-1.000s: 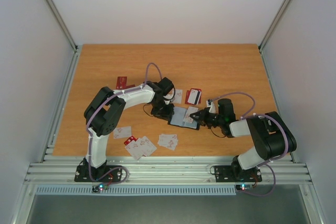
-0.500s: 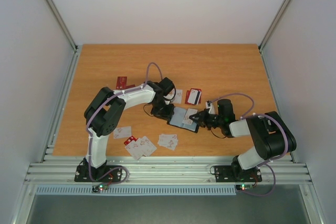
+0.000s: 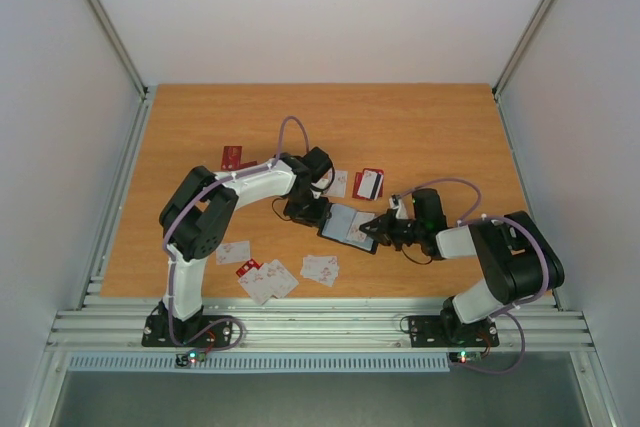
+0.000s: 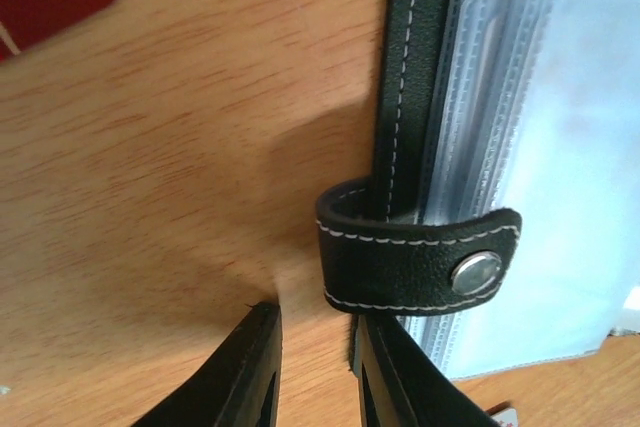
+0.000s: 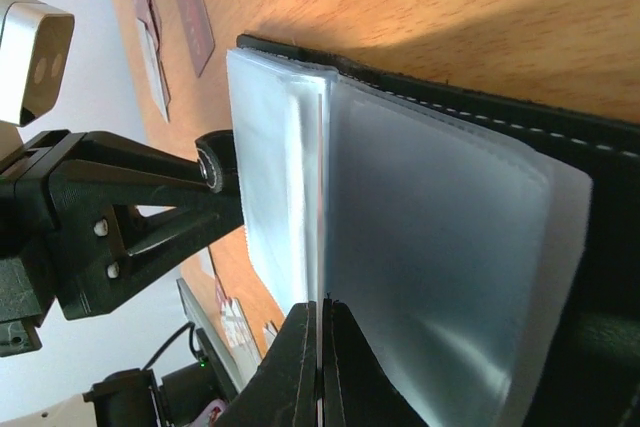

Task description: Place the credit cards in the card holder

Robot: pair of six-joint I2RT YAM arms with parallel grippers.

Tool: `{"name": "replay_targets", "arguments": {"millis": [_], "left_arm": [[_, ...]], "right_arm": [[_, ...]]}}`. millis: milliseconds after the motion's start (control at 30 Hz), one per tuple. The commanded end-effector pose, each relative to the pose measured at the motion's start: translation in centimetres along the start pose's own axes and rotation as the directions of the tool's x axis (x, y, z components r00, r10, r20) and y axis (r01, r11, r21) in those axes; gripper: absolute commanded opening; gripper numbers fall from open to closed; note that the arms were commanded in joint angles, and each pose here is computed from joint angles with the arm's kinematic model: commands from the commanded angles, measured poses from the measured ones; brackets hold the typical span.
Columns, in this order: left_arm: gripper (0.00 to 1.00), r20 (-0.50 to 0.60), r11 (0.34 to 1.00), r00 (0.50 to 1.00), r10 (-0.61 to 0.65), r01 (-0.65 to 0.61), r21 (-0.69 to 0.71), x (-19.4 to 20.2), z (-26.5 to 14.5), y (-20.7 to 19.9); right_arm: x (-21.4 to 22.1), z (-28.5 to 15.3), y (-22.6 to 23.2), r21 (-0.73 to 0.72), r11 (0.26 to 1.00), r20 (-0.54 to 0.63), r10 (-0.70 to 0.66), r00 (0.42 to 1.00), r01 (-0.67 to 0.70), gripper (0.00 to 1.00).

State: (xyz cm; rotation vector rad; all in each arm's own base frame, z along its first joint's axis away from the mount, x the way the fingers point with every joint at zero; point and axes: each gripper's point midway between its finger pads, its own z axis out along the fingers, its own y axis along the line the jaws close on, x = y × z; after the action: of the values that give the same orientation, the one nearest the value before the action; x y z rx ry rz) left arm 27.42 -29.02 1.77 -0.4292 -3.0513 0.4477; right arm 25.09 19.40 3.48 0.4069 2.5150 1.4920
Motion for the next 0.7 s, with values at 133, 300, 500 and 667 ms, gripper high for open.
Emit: {"name": "replay_targets", "arguments": {"millis": [133, 300, 500, 667], "left_arm": [[0.27, -0.059, 0.997, 0.998, 0.01, -0.014, -0.071, 1.5, 1.2, 1.9], [0.27, -0.069, 0.999, 0.997, 0.025, -0.029, -0.047, 1.4, 1.5, 1.5], [0.27, -0.08, 0.999, 0.996, 0.032, -0.034, -0.024, 1.5, 1.8, 1.1], [0.27, -0.082, 0.999, 0.996, 0.038, -0.04, -0.023, 1.5, 1.8, 1.1]], "right_arm": [[0.2, 0.4, 1.5, -0.027, 0.999, -0.07, -0.022, 0.997, 0.02, 0.01], [0.2, 0.9, 1.4, -0.029, 1.0, -0.105, -0.014, 0.994, 0.011, 0.01], [0.3, 1.3, 1.1, -0.033, 0.999, -0.134, -0.005, 0.991, 0.001, 0.01], [1.0, 0.3, 1.5, 0.007, 0.999, -0.144, -0.041, 0.989, 0.043, 0.01]]}}
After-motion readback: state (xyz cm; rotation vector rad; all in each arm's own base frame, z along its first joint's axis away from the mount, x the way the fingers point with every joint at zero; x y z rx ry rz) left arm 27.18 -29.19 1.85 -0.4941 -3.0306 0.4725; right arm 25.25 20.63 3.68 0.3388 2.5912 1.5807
